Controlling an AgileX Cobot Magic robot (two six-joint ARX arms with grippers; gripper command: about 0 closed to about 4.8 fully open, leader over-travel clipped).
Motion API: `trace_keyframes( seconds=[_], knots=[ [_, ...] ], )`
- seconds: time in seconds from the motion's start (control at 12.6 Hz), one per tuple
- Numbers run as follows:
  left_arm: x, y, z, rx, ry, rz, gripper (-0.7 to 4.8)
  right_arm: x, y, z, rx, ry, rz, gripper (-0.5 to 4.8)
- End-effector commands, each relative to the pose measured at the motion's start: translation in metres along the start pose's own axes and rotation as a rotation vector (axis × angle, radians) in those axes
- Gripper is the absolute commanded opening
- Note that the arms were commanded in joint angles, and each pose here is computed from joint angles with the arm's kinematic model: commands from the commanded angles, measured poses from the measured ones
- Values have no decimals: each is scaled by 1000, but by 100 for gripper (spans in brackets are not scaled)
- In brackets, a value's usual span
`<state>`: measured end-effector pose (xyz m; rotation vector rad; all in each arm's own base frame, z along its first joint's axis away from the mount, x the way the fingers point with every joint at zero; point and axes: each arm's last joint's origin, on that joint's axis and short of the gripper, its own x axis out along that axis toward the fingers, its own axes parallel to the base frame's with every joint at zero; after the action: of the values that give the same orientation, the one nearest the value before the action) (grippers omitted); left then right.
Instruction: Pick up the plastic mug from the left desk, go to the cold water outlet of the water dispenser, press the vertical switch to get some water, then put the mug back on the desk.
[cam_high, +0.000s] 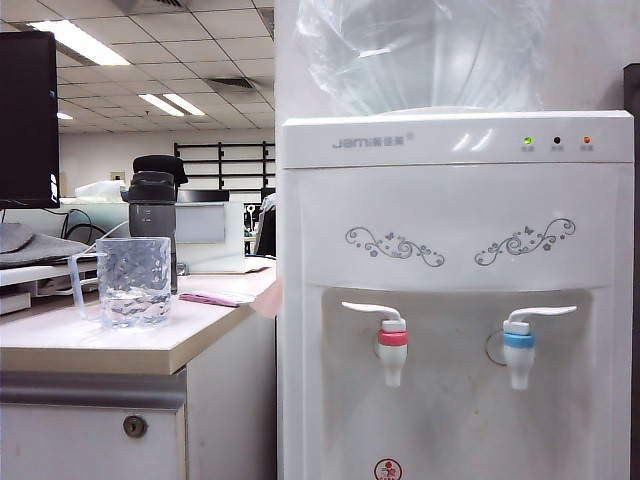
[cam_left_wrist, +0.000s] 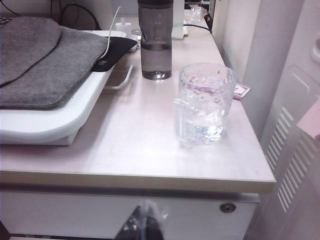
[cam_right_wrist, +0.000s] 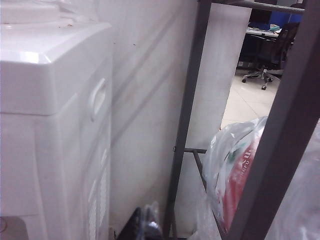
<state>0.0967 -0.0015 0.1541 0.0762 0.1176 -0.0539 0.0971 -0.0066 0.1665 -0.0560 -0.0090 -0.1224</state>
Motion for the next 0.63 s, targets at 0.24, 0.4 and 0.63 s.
trace_keyframes(
  seconds=[0.24,0.4,0.63],
  knots=[
    [0,0,2,-11,-19,2,-6,0,0,1,6,-19,1,-1],
    [0,0,5,-10,-49,4,-5,0,0,3,8,-39,5,-1],
    [-1,1,10,-8,-101,8,-6,-3,-1,18,146,-89,11,-1]
  ],
)
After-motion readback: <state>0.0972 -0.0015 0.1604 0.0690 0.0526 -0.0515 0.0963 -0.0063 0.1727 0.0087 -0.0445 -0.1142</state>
